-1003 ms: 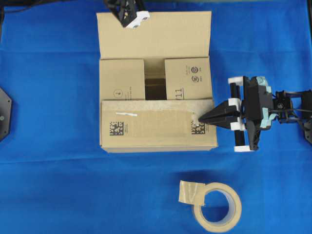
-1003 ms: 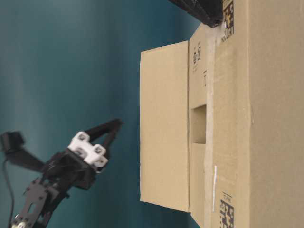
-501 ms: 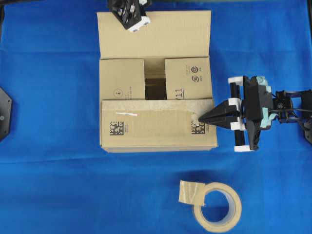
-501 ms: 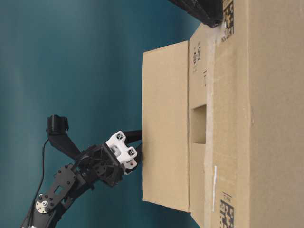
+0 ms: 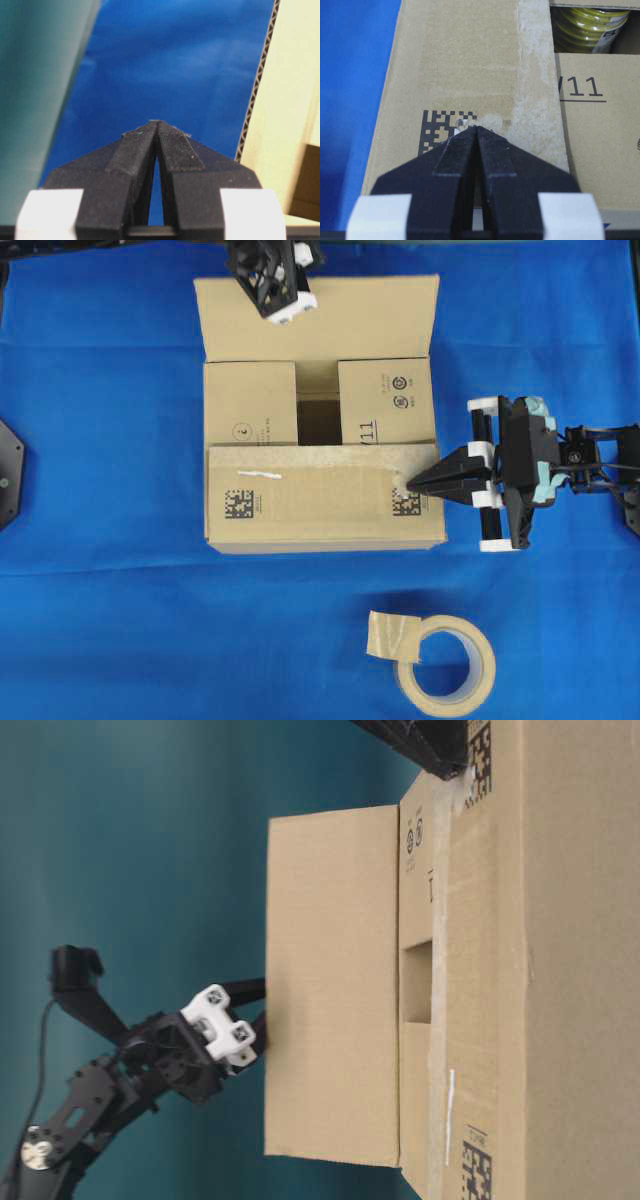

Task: Close the cardboard box.

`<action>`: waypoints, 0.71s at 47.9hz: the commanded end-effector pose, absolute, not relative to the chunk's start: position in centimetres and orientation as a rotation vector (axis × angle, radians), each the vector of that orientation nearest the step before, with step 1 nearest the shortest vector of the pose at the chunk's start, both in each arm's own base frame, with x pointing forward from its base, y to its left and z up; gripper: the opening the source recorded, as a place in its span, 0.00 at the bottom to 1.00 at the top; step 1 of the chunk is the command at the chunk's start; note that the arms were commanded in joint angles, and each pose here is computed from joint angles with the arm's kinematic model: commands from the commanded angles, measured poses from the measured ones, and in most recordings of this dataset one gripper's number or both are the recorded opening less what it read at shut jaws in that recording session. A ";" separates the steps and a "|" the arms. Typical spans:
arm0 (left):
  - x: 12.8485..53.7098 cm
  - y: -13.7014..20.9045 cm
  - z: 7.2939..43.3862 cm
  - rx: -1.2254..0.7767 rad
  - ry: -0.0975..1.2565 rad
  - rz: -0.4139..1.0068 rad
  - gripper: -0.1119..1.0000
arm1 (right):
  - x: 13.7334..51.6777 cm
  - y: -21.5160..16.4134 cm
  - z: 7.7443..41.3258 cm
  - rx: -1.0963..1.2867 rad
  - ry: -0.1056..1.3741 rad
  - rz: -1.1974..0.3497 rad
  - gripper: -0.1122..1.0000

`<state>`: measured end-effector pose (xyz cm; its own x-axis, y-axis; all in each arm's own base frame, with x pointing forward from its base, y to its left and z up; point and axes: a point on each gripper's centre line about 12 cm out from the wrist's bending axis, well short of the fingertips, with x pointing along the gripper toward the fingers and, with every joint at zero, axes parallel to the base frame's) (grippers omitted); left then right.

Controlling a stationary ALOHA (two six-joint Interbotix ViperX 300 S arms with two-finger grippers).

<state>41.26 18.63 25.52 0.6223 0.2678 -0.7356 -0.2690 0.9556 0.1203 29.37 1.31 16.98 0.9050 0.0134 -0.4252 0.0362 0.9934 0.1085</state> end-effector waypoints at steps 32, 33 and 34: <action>43.5 6.1 25.1 0.013 0.777 0.093 0.10 | 30.0 1.3 17.8 0.108 0.407 -0.009 0.10; 43.5 6.0 24.7 0.013 0.770 0.091 0.10 | 30.0 1.3 17.9 0.108 0.404 -0.009 0.10; 43.5 5.8 24.3 0.007 0.765 0.091 0.10 | 30.0 1.3 17.9 0.106 0.406 -0.009 0.10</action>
<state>43.45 6.62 23.37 0.6657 0.0901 -0.7408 -0.0839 0.9954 0.0457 29.54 1.31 17.14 0.9076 0.0134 -0.4197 0.0332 0.9941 0.1034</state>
